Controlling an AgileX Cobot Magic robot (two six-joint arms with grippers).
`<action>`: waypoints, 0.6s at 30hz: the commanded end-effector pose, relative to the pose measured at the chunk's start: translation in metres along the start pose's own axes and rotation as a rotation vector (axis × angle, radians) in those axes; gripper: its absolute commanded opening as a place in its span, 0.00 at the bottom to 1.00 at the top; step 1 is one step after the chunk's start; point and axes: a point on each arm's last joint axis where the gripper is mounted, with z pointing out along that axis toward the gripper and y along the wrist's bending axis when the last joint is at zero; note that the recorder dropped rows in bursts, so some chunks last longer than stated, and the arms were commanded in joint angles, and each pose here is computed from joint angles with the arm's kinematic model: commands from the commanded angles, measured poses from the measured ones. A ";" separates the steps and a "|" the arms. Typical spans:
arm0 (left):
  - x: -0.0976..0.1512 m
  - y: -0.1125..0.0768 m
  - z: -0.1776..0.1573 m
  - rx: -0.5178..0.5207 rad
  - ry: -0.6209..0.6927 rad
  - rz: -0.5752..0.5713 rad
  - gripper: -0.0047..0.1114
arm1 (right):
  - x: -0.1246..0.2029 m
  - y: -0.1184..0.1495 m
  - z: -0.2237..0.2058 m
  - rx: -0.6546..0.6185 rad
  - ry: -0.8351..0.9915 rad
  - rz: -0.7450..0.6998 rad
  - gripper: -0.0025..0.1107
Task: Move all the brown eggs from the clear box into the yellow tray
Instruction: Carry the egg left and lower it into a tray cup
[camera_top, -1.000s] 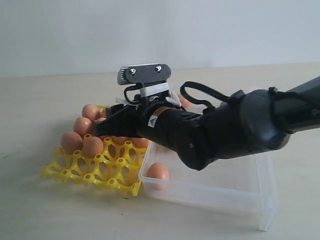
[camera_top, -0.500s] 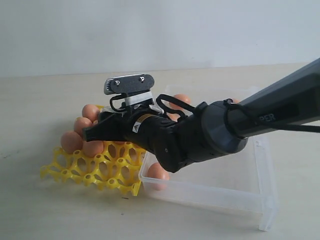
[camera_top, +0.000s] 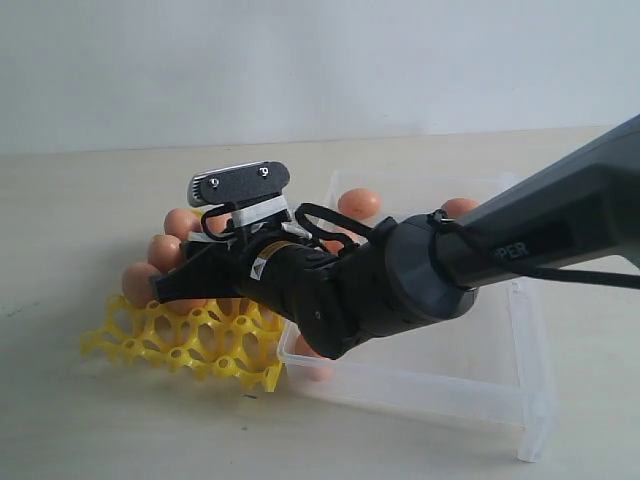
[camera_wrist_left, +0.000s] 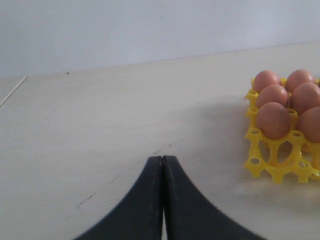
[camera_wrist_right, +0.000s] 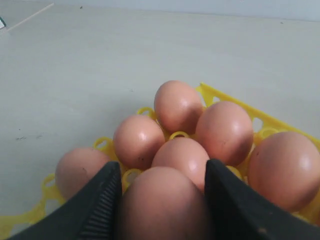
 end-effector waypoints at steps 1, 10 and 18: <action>-0.003 0.000 -0.001 0.001 -0.023 -0.011 0.04 | -0.002 0.002 0.001 -0.006 -0.015 -0.019 0.02; -0.003 0.000 -0.001 0.001 -0.023 -0.011 0.04 | 0.014 -0.002 0.008 0.006 0.025 -0.023 0.02; -0.003 0.000 -0.001 0.001 -0.023 -0.011 0.04 | 0.017 -0.002 0.009 0.009 0.031 -0.022 0.02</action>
